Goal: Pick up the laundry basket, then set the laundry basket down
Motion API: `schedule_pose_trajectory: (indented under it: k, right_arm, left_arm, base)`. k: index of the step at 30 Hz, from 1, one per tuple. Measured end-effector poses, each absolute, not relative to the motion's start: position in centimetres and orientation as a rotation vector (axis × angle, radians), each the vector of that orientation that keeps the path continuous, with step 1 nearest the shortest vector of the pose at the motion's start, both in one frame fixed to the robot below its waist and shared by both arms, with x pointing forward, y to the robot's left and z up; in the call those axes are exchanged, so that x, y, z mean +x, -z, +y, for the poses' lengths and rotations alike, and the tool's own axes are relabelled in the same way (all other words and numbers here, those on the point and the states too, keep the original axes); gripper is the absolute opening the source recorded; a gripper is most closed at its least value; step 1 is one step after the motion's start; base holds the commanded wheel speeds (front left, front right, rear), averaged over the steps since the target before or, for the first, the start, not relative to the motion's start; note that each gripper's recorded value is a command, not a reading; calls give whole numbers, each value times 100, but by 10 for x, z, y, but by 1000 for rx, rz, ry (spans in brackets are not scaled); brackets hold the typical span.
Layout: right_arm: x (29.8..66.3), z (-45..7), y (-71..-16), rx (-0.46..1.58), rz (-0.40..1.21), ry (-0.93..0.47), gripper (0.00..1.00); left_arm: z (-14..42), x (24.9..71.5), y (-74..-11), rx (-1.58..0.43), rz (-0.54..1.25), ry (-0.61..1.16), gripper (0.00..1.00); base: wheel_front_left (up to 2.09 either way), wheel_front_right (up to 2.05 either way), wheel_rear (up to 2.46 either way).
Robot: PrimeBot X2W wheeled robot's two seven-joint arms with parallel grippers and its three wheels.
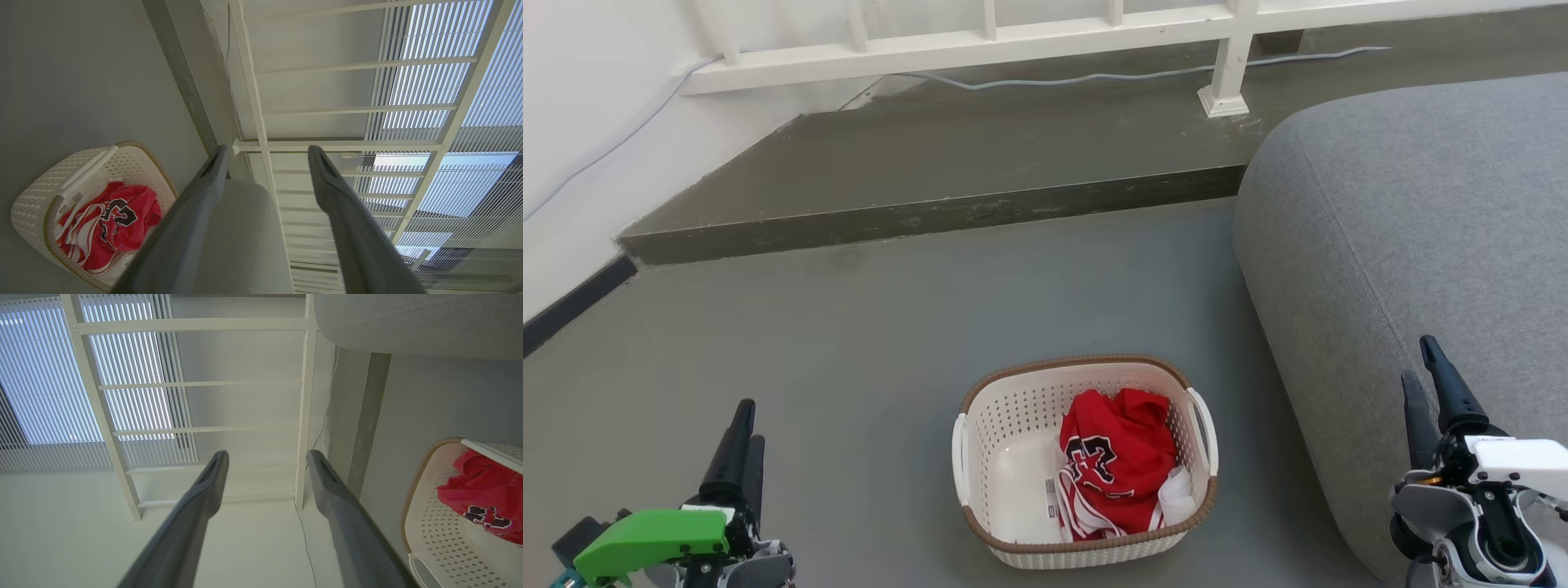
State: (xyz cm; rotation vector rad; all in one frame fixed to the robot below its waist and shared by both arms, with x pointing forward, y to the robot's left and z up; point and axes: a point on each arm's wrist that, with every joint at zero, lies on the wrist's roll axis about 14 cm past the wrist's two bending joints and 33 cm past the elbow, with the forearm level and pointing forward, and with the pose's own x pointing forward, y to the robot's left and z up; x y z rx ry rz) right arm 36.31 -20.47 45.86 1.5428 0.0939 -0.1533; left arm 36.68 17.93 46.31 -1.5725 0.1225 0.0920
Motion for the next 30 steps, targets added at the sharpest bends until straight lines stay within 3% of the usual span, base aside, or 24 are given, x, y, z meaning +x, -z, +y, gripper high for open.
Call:
schedule_pose_trajectory:
  k: [14,30]
  right_arm:
    - [367,-209,-467,1366,84,129,100]
    - [375,-214,-480,1000,89,77,100]
  left_arm:
    - [178,375,-477,-1399,98,-49,100]
    - [175,384,-490,-1061,98,6,100]
  base:
    - [0,0,0]
    - [0,0,0]
